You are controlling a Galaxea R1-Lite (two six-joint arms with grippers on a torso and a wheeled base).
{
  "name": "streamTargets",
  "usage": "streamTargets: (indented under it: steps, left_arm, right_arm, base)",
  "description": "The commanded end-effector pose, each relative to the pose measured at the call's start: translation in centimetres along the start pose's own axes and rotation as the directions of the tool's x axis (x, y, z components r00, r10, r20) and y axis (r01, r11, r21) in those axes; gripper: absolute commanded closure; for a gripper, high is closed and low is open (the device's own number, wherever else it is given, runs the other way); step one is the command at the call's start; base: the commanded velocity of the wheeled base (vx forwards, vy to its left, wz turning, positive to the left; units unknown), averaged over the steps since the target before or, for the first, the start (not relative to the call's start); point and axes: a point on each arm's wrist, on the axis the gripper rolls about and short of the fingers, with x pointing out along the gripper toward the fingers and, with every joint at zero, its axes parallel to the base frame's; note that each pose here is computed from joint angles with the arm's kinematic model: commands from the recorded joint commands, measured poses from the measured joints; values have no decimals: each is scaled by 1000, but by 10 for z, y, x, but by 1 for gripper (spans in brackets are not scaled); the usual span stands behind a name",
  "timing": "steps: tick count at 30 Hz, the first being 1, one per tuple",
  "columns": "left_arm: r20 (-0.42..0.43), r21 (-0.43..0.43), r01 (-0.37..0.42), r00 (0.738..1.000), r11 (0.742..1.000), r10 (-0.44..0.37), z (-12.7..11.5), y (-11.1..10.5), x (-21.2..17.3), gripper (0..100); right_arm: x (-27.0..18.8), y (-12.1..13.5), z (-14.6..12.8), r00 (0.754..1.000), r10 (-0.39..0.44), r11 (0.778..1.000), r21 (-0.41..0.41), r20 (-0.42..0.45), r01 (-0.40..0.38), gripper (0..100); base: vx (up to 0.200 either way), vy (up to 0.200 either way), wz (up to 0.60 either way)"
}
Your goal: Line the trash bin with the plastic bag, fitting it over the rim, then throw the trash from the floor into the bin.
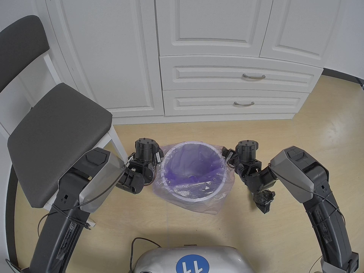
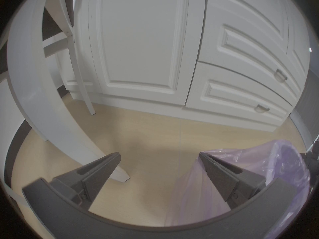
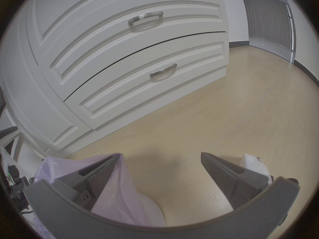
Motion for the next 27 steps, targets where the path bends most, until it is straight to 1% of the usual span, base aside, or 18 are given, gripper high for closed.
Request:
streamTargets:
  steps: [1,5,6,8,10,12,14,16,17,18,19,22,24,27]
  left_arm:
    - [1,-2,-3,1000,1000,3,10,1,-5,0]
    - [8,-6,0,1000,1000,0,28,2,-17,0]
    - [8,-6,0,1000,1000,0,28,2,-17,0]
    - [7,0,3,1000,1000,-3,44,4,-30,0]
    - [-2,9,14,1000,1000,-14,52,6,-41,0]
    - [-15,16,36,999,999,-36,58,9,-50,0]
    - [-41,27,77,996,997,-76,61,11,-61,0]
    - [-55,40,102,993,994,-100,64,13,-68,0]
    - [-59,48,108,993,993,-105,64,14,-70,0]
    - [-64,56,115,992,992,-111,64,14,-73,0]
    - [-64,56,115,992,992,-111,64,14,-73,0]
    - [-75,69,119,991,991,-113,61,12,-76,0]
    - [-77,70,121,990,990,-116,60,12,-76,0]
    - [-79,72,120,990,990,-115,59,11,-77,0]
  right_arm:
    - [0,-1,2,1000,-3,1000,0,2,3,0]
    - [-3,1,15,1000,1,1000,9,22,-2,0]
    - [-3,1,15,1000,1,1000,9,22,-2,0]
    - [-11,5,29,1000,5,1000,10,31,-5,0]
    - [-18,7,40,999,7,1000,6,41,-7,0]
    - [-24,6,51,999,6,1000,-6,54,-6,0]
    - [-38,6,69,999,9,999,-46,50,-7,0]
    - [-54,-3,75,1000,-12,994,-106,5,13,0]
    - [-64,-7,77,1000,-7,989,-148,-29,2,0]
    - [-74,-10,76,997,13,982,-188,-72,-26,0]
    - [-74,-10,76,997,13,982,-188,-72,-26,0]
    - [-104,-28,72,975,63,945,-303,-212,-127,0]
    - [-111,-32,70,968,76,928,-339,-238,-156,0]
    - [-117,-37,63,959,69,914,-367,-274,-171,0]
  base:
    - [0,0,0]
    - [0,0,0]
    - [0,0,0]
    - [0,0,0]
    - [0,0,0]
    - [0,0,0]
    - [0,0,0]
    - [0,0,0]
    - [0,0,0]
    - [0,0,0]
    - [0,0,0]
    - [0,0,0]
    - [0,0,0]
    - [0,0,0]
